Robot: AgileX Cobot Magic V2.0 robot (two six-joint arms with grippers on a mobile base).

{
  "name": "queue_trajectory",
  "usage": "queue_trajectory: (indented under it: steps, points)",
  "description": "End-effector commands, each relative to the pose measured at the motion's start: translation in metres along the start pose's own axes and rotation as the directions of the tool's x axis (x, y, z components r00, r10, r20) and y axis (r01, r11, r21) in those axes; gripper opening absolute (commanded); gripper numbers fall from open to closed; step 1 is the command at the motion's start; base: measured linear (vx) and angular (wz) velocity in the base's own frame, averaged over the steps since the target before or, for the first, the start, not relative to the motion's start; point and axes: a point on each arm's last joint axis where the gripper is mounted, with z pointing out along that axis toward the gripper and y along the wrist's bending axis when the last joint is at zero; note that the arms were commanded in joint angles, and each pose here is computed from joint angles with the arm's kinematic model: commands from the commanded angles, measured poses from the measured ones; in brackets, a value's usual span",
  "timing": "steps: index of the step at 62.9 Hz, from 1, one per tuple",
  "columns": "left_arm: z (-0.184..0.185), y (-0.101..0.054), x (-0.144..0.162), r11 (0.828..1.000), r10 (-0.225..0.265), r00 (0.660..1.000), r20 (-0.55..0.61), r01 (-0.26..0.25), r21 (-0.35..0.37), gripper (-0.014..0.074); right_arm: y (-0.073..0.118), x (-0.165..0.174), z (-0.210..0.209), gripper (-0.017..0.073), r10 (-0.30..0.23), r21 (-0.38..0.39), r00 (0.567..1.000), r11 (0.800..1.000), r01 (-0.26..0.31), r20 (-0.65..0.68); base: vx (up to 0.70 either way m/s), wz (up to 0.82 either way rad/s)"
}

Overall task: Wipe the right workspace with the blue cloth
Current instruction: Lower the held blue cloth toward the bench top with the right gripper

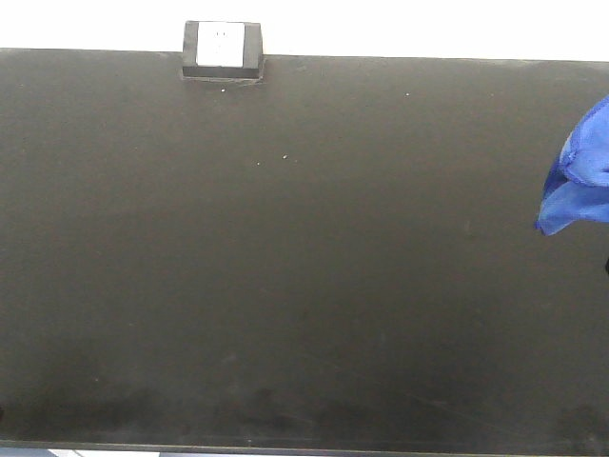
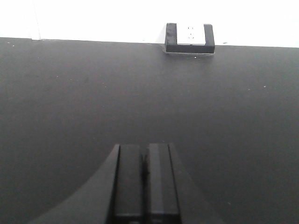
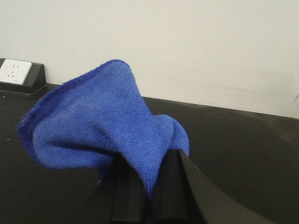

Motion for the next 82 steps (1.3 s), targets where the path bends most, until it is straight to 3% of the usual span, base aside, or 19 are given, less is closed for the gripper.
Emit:
queue_trajectory:
  steps: [1, 53, 67, 74, 82]
  points:
    - [0.002, -0.001, 0.002, 1.000, -0.007, 0.998, 0.064, 0.006, 0.018, -0.0006, -0.003, -0.018, -0.002, -0.0004, -0.009, 0.020, 0.993, 1.000, 0.006, 0.115, 0.03, 0.02]
    - [0.002, -0.001, 0.002, 1.000, -0.007, 0.998, 0.064, 0.006, 0.018, -0.0006, -0.003, -0.018, -0.002, -0.0004, -0.009, 0.020, 0.993, 1.000, 0.006, 0.116, 0.00, 0.00]
    - [0.002, -0.001, 0.002, 1.000, -0.007, 0.998, 0.064, 0.006, 0.018, -0.0006, -0.003, -0.021, 0.000, -0.0004, 0.087, 0.011, 0.987, 0.996, -0.089, 0.133, 0.00, 0.00]
    - [0.002, -0.001, 0.002, 1.000, -0.007, 0.998, 0.064, 0.006, 0.018, -0.0006, -0.003, -0.020, 0.014, -0.0004, 0.091, 0.005, 0.995, 0.996, -0.091, 0.038, 0.00, 0.00]
    - [0.002, -0.001, 0.002, 1.000, -0.007, 0.998, 0.064, 0.006, 0.018, -0.0006, -0.001, -0.010, 0.045, -0.0004, 0.082, -0.007, 0.978, 0.996, -0.085, -0.192, 0.00, 0.00]
